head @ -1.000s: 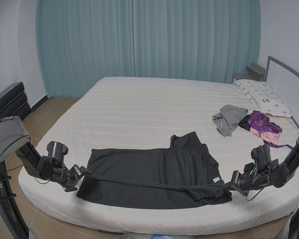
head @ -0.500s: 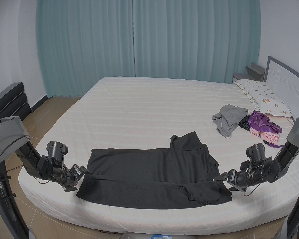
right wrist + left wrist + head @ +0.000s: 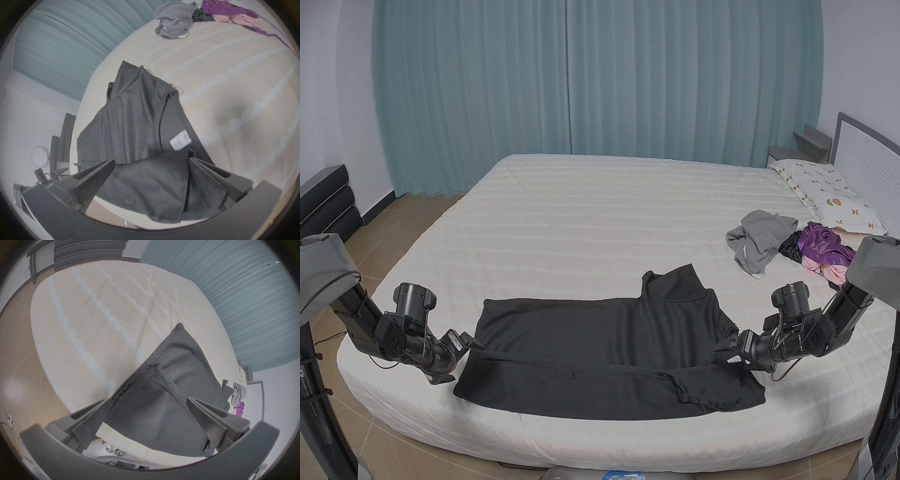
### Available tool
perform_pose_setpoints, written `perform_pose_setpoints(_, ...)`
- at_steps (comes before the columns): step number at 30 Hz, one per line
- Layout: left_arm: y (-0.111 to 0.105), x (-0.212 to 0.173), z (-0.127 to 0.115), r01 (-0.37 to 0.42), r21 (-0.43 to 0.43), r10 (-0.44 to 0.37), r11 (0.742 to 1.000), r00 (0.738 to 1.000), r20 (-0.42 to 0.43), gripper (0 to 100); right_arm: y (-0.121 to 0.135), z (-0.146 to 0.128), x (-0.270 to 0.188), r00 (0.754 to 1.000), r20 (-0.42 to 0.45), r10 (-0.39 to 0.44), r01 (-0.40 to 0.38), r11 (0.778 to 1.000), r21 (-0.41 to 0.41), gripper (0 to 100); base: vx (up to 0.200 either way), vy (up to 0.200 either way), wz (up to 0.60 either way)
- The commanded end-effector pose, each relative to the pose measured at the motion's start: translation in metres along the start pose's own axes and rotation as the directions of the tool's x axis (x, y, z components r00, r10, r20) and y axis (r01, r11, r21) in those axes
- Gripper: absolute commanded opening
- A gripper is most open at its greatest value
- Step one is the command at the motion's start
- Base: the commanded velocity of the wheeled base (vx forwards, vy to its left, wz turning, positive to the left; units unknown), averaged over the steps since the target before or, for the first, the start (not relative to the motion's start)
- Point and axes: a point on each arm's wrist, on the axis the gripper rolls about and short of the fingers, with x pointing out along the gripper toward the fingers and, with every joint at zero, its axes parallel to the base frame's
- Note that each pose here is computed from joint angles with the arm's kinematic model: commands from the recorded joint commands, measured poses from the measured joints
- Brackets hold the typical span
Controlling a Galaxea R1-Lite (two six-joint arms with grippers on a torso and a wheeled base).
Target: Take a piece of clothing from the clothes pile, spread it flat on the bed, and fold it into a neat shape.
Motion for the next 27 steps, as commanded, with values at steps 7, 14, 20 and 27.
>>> perform_pose_setpoints(7, -0.002, -0.004, 0.008, 0.042, -0.004, -0.041, 0.999, 0.998, 0.049, 100, 0.000, 0.010, -0.006, 0.997, 0.070, 0.038, -0.039, 0.999, 0.014, 100, 0.000, 0.000, 0.00)
perform_pose_setpoints(14, 0.002, -0.001, 0.006, 0.041, 0.000, -0.041, 0.999, 0.997, 0.067, 100, 0.006, 0.010, -0.023, 0.994, 0.097, 0.058, -0.071, 0.988, 0.137, 100, 0.000, 0.000, 0.00)
perform_pose_setpoints(20, 0.001, -0.003, 0.005, 0.050, 0.002, -0.050, 0.999, 0.996, 0.073, 100, 0.003, -0.003, -0.028, 0.988, 0.115, 0.101, -0.123, 0.971, 0.204, 100, 0.000, 0.000, 0.00)
perform_pose_setpoints(27, 0.000, -0.003, 0.006, 0.057, -0.029, -0.054, 0.998, 0.996, 0.075, 100, -0.002, -0.008, -0.031, 0.983, 0.140, 0.121, -0.149, 0.968, 0.203, 100, 0.000, 0.000, 0.00)
